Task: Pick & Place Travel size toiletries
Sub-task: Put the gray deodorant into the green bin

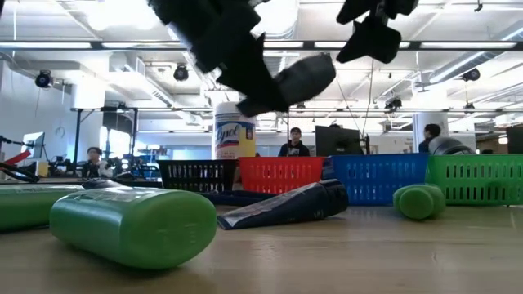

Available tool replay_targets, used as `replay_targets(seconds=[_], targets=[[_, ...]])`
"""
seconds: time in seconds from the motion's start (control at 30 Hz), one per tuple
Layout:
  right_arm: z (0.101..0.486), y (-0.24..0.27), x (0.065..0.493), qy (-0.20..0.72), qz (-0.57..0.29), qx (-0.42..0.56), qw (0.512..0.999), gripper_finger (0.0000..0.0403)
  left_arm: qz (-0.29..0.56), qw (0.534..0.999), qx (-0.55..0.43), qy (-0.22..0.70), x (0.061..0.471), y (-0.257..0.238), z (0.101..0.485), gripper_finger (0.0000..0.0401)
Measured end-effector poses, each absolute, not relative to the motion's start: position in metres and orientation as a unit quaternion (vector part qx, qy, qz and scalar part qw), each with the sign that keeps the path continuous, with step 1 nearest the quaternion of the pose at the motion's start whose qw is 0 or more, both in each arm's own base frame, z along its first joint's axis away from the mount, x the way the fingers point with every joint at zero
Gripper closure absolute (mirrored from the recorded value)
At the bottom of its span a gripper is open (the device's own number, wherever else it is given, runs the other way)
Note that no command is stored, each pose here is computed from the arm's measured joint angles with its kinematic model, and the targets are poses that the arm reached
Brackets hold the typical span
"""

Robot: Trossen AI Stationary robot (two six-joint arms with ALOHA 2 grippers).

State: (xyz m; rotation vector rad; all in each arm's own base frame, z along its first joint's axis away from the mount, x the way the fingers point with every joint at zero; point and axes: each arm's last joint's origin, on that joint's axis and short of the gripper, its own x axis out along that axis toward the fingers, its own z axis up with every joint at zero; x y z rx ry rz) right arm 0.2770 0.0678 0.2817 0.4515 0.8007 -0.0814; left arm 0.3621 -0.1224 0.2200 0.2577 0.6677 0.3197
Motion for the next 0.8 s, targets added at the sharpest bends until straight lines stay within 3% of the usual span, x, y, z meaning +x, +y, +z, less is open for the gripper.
replay_targets(seconds=[0.3, 0.53, 0.8], targets=[[0.282, 0.059, 0.28, 0.357, -0.113, 0.306, 0.875, 0.0085, 0.18, 0.923, 0.166, 0.298, 0.373, -0.115, 0.244, 0.02], [0.281, 0.055, 0.286, 0.342, -0.122, 0.344, 0.866, 0.0062, 0.179, 0.923, 0.183, 0.286, 0.379, -0.113, 0.258, 0.02], [0.283, 0.054, 0.288, 0.33, -0.13, 0.375, 0.857, 0.0072, 0.185, 0.922, 0.192, 0.28, 0.382, -0.106, 0.261, 0.02]])
